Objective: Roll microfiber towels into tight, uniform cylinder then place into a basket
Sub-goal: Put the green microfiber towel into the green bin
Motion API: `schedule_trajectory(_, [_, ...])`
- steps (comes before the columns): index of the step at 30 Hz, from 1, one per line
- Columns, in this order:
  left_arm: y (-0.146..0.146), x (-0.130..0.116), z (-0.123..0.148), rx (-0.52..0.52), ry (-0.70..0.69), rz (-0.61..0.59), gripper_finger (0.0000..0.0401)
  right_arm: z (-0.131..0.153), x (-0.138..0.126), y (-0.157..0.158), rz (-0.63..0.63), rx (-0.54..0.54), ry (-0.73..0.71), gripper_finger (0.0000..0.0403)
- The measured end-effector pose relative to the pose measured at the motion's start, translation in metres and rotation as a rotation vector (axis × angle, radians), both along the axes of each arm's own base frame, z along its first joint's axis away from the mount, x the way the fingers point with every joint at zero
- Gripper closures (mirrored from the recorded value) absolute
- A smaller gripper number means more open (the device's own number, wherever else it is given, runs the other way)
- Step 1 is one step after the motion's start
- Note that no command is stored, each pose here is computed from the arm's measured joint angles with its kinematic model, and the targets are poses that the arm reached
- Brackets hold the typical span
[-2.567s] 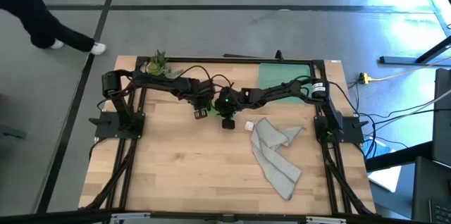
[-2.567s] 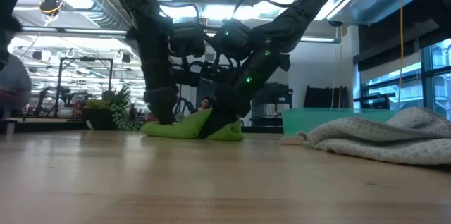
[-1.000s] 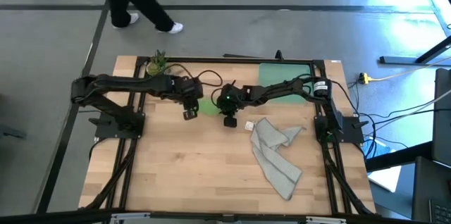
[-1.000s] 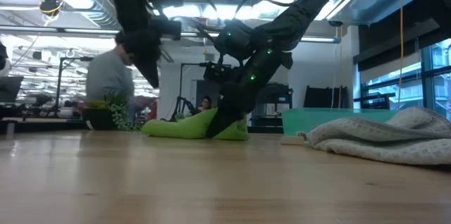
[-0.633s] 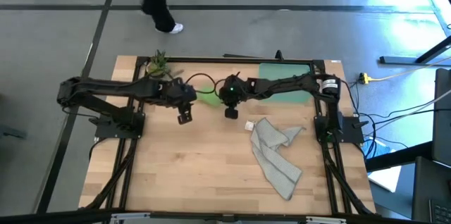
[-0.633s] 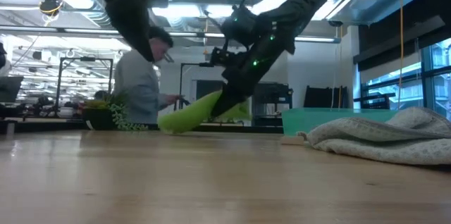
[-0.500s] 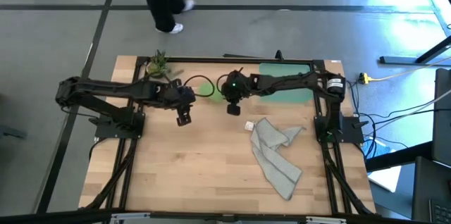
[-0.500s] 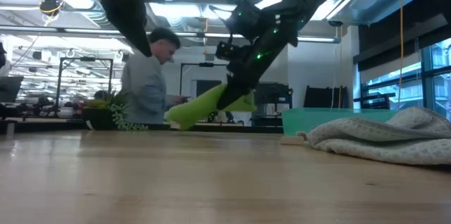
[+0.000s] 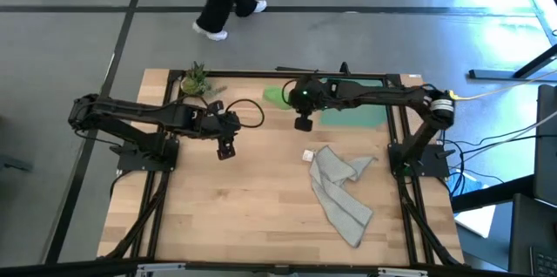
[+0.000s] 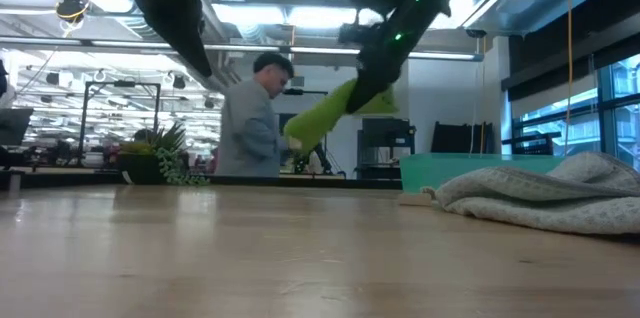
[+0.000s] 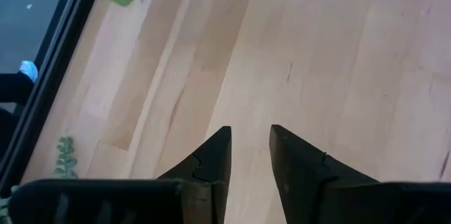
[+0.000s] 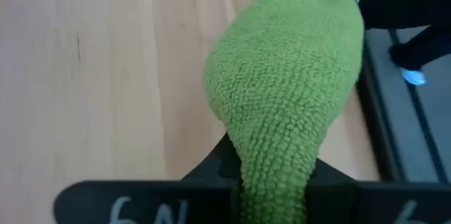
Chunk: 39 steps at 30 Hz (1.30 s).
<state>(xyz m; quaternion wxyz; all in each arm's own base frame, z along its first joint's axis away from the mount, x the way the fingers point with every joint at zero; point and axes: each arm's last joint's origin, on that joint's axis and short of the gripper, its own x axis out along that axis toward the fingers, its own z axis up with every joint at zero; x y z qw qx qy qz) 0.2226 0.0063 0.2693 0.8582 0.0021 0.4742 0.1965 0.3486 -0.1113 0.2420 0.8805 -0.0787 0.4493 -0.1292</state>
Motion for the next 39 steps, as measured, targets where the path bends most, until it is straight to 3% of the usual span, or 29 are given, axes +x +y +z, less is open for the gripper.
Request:
schedule_trajectory(4, [0.0, 0.0, 0.0, 0.002, -0.001, 0.0, 0.0307, 0.015, -0.023, 0.001, -0.034, -0.036, -0.008, 0.0372])
schedule_trajectory(9, [0.0, 0.0, 0.0, 0.003, -0.003, -0.001, 0.0307, 0.022, -0.067, 0.004, -0.08, -0.057, -0.035, 0.0372])
schedule_trajectory(12, [0.0, 0.001, 0.0, 0.003, -0.006, -0.001, 0.0307, 0.03, -0.095, 0.006, -0.124, -0.125, -0.041, 0.0372])
schedule_trajectory(17, [0.0, 0.002, 0.001, 0.004, -0.019, -0.001, 0.0307, 0.034, -0.136, 0.012, -0.132, -0.168, -0.057, 0.0372])
schedule_trajectory(21, [0.0, 0.003, 0.002, 0.004, -0.033, -0.001, 0.0307, 0.028, -0.162, 0.013, -0.227, -0.171, -0.079, 0.0372])
schedule_trajectory(29, [0.0, 0.005, 0.003, 0.007, -0.062, -0.006, 0.0307, 0.005, -0.18, 0.007, -0.142, -0.246, 0.056, 0.0372])
schedule_trajectory(39, [0.0, 0.006, 0.004, 0.012, -0.069, -0.016, 0.0307, -0.008, -0.187, -0.012, -0.083, -0.237, 0.165, 0.0372])
